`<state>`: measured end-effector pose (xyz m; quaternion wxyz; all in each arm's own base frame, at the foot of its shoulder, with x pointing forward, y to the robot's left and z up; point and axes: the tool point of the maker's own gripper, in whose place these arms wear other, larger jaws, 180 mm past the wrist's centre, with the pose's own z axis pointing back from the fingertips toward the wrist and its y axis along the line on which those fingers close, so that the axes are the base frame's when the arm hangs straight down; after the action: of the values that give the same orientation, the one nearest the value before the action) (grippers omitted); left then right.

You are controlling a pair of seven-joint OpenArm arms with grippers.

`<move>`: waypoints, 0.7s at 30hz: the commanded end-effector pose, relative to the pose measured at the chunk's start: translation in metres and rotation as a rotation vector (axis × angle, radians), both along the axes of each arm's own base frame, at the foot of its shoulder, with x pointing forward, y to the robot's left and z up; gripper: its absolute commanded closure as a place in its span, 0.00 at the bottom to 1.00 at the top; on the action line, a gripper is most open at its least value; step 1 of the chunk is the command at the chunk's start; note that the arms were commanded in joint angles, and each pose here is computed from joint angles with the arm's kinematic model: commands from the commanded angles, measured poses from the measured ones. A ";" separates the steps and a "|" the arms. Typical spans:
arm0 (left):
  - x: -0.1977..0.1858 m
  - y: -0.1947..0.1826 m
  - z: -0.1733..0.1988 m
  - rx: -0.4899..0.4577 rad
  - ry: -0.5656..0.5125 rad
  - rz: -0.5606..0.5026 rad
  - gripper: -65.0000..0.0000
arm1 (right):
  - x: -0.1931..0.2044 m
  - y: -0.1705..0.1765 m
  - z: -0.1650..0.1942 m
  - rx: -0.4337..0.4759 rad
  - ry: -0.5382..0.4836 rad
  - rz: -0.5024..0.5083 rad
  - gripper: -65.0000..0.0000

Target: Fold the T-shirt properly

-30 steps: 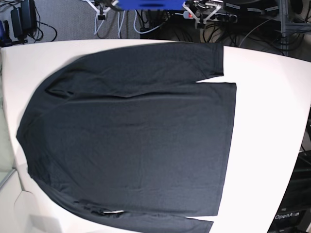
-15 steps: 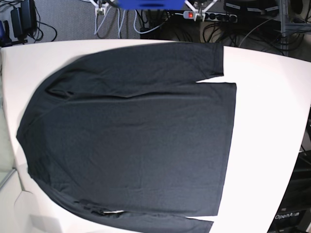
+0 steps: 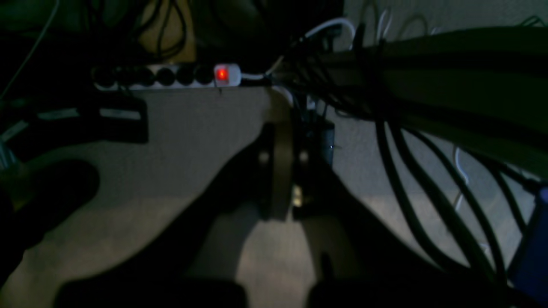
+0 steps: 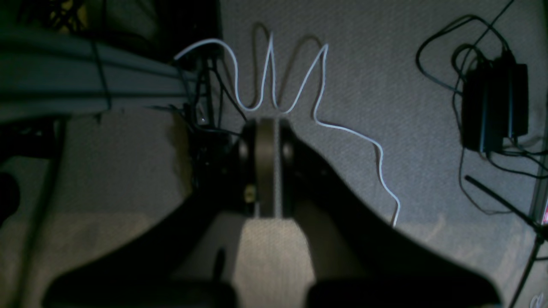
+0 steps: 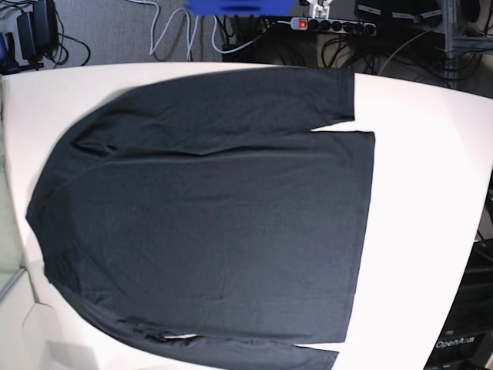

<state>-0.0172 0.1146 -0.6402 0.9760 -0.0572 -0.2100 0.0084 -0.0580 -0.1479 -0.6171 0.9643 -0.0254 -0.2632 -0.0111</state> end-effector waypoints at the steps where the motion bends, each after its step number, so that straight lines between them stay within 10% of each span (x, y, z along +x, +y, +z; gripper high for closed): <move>1: -0.007 0.004 0.003 0.004 -0.011 0.004 1.00 | -0.008 -0.008 0.005 -0.023 -0.015 0.002 1.00; 21: 0.010 0.038 0.018 0.051 -0.163 0.022 1.00 | -0.001 -0.055 0.025 -0.115 -0.130 -0.038 1.00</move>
<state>-0.0036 0.1486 -0.6242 0.9580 -0.0345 -0.2847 0.0054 -0.0527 -0.1979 -0.5961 0.9431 -0.0762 -0.3232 -0.0190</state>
